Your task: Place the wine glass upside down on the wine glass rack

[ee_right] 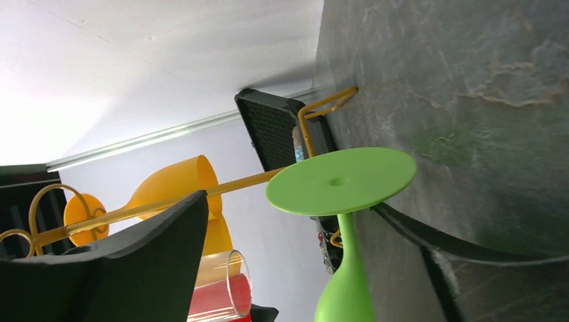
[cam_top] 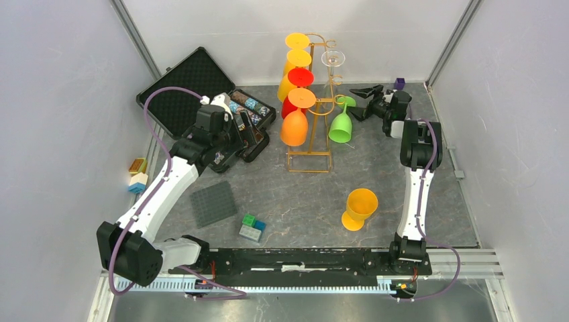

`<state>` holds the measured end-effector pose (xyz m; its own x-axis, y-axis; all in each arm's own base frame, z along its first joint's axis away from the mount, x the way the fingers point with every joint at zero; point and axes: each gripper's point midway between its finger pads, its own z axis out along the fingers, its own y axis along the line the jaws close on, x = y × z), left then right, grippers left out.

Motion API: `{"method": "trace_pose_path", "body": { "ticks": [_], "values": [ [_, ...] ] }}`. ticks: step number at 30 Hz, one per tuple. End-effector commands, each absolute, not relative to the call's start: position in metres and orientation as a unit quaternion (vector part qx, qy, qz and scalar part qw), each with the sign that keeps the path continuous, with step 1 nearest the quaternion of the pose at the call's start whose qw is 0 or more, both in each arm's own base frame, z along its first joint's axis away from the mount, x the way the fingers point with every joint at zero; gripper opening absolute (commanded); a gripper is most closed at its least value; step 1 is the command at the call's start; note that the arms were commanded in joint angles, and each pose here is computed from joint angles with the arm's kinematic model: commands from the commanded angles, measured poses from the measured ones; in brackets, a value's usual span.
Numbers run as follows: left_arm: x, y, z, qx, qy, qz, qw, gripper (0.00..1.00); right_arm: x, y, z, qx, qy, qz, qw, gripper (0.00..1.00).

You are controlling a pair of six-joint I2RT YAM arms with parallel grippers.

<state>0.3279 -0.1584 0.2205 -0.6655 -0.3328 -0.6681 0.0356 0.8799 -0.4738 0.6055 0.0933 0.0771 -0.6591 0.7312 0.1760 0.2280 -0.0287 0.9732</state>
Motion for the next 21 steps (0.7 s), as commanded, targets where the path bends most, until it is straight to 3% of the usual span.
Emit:
{"method": "trace_pose_path", "body": {
  "ticks": [1, 7, 15, 19, 21],
  "values": [
    [0.336, -0.157, 0.243, -0.09, 0.863, -0.24, 0.434, 1.0, 0.613, 0.082, 0.073, 0.384, 0.643, 0.631, 0.201, 0.87],
    [0.337, -0.158, 0.242, -0.092, 0.864, -0.24, 0.432, 1.0, 0.613, 0.08, 0.079, 0.382, 0.635, 0.641, 0.2, 0.85],
    [0.339, -0.162, 0.242, -0.088, 0.864, -0.248, 0.43, 1.0, 0.6, 0.079, 0.038, 0.319, 0.766, 0.52, 0.202, 0.82],
    [0.337, -0.16, 0.244, -0.085, 0.863, -0.246, 0.434, 1.0, 0.585, 0.076, 0.016, 0.288, 0.82, 0.456, 0.193, 0.71],
    [0.336, -0.16, 0.243, -0.083, 0.863, -0.246, 0.434, 1.0, 0.58, 0.082, 0.009, 0.272, 0.833, 0.446, 0.183, 0.71]
  ]
}}
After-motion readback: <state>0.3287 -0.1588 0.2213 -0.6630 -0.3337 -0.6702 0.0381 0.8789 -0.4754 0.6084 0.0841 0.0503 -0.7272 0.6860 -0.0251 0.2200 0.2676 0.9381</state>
